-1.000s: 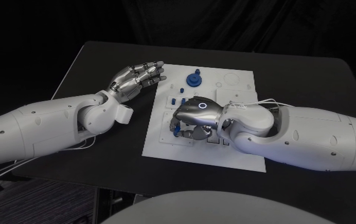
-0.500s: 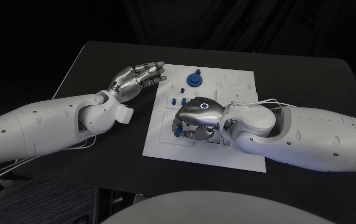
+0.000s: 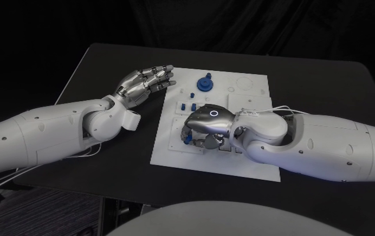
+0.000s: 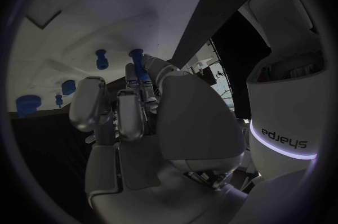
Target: Assemble the parts on the task board
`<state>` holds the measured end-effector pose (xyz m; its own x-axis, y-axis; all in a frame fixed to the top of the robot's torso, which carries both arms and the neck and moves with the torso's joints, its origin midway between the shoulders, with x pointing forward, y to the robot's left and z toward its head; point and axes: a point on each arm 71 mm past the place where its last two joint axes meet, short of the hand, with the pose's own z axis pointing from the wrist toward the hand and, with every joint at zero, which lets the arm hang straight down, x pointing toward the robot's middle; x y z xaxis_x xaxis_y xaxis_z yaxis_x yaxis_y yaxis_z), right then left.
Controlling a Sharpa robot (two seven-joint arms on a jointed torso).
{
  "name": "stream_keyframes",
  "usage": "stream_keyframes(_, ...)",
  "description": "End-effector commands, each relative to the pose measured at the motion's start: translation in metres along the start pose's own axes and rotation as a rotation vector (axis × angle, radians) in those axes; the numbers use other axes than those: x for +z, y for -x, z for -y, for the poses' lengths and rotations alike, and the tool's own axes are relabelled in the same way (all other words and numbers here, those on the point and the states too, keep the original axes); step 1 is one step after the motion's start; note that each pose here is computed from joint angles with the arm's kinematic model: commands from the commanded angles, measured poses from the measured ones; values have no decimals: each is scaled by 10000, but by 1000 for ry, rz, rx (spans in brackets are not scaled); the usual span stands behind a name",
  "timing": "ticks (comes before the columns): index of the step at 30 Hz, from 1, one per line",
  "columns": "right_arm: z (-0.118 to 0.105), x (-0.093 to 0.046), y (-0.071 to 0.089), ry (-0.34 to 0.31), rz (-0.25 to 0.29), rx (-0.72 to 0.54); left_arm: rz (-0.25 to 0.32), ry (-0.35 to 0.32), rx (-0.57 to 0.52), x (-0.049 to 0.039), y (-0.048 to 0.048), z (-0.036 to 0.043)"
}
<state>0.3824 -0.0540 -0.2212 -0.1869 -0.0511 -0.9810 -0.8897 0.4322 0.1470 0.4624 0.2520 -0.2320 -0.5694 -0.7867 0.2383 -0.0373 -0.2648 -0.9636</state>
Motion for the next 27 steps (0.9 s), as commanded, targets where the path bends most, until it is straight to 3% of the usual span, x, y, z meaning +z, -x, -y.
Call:
stream_keyframes(1, -2, 4, -37, -11, -11, -1, -15, -6, -12, 3, -19, -6)
stream_keyframes(16, 36, -6, -94, -45, -66, 1, -14, -1, -12, 1, -12, -14)
stream_keyframes(23, 68, -121, -48, -61, -9, 35, -7, 0, -14, -12, 3, -13)
stream_keyframes(27, 91, -270, 72, -77, 73, 75, 9, 1, -35, -24, 11, -10)
